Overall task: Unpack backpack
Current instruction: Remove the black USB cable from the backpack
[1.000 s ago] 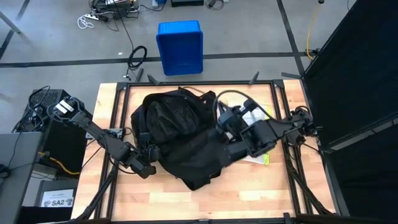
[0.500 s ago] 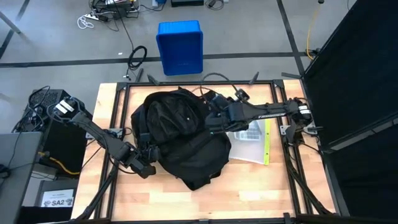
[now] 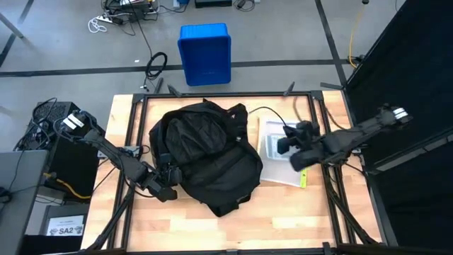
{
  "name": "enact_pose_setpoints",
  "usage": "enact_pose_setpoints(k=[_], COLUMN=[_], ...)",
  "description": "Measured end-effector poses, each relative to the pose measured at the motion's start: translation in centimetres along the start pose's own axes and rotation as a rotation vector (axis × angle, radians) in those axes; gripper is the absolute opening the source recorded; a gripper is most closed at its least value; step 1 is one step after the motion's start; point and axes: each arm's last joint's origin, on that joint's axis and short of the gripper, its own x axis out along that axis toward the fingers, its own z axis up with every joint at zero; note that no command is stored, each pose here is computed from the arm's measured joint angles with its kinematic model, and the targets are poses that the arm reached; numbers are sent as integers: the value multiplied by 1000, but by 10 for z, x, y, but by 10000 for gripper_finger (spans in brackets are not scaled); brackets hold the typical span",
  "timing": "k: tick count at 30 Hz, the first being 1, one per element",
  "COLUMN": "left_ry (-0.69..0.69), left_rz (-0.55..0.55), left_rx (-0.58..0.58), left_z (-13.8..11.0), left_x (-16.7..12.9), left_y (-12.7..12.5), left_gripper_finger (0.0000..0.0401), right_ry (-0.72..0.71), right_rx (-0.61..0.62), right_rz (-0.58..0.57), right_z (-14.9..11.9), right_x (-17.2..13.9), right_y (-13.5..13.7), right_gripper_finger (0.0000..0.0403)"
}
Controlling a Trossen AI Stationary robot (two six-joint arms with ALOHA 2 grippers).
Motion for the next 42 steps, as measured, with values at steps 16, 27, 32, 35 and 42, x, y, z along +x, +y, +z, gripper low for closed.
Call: enact_pose_setpoints(k=[16, 27, 32, 35, 42], left_ry=[-38, -41, -37, -36, -44], left_rz=[-42, -44, -55, -58, -64], left_rx=[24, 22, 22, 24, 21], left_z=[5, 5, 5, 5, 6], left_x=[0, 0, 0, 0, 0], left_y=[-3, -3, -4, -4, -4], left_gripper_finger=[50, 50, 50, 50, 50], right_ry=[-314, -110, -220, -255, -369], right_rx=[320, 97, 75, 67, 7], right_rz=[-20, 99, 119, 194, 378], right_z=[-53, -51, -37, -23, 2], right_x=[24, 24, 21, 18, 8], right_y=[-54, -34, -21, -9, 7], right_gripper_finger=[7, 94, 171, 209, 258])
